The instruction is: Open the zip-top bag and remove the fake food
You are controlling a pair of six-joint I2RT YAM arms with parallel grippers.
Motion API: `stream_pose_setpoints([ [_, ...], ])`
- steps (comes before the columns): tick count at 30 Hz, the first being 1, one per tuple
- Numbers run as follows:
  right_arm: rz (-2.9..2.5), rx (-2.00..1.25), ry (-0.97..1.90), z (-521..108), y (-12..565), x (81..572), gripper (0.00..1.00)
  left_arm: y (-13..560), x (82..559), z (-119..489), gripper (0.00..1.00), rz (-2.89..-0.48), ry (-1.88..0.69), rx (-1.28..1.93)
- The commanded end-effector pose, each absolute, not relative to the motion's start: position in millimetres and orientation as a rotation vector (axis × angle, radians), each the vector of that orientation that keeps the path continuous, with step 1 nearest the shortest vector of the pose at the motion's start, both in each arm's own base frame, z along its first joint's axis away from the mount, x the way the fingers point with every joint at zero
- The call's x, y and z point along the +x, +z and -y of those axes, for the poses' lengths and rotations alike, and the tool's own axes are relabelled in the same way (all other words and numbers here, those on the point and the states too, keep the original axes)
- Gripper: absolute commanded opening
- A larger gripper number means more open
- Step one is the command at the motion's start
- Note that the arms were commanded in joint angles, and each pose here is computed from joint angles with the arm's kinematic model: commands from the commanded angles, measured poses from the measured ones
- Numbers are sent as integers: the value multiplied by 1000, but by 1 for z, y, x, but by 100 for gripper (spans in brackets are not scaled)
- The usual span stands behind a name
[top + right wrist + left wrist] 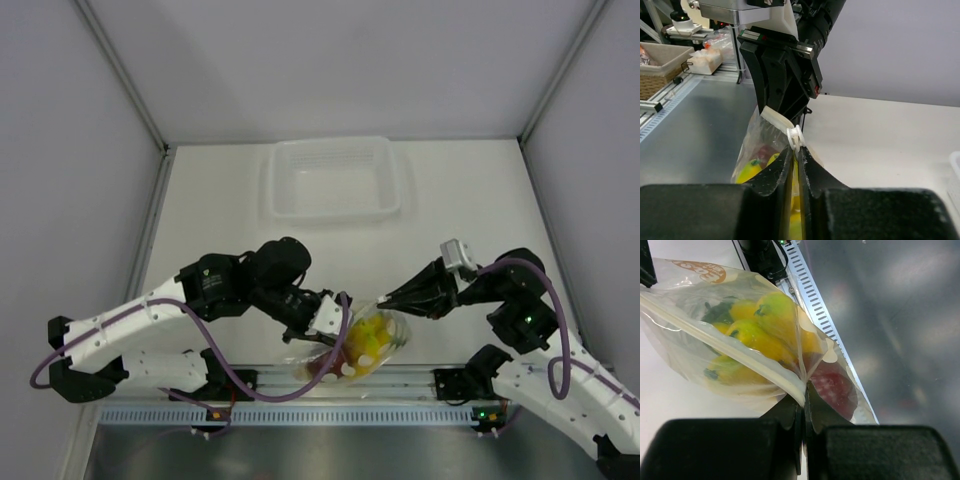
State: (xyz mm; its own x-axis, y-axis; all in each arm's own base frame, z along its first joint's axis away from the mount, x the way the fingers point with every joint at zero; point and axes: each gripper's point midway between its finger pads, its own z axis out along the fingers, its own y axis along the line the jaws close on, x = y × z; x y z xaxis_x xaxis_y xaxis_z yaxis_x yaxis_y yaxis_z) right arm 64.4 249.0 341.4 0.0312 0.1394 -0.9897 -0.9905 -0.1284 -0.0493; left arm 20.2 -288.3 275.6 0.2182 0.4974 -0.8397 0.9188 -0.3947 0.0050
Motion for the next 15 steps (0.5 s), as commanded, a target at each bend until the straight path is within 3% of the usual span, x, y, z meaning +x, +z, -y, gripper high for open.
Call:
stream_pose_setpoints([
  [1, -915, -1230, 1307, -247, 360, 57, 6, 307, 26, 297, 0, -1194, -1051, 1918],
  [2, -916, -1229, 1309, -247, 361, 57, 1, 307, 27, 297, 0, -1196, -1047, 1917],
  [11, -1065, -1114, 1220, -245, 368, 82, 0, 303, 69, 301, 0, -1332, -823, 1757],
  [12, -1108, -1088, 1199, -247, 367, 91, 0, 302, 76, 301, 9, -1347, -788, 1734],
  [15, -1229, -1008, 1115, -250, 365, 117, 0, 292, 97, 297, 19, -1390, -665, 1679],
])
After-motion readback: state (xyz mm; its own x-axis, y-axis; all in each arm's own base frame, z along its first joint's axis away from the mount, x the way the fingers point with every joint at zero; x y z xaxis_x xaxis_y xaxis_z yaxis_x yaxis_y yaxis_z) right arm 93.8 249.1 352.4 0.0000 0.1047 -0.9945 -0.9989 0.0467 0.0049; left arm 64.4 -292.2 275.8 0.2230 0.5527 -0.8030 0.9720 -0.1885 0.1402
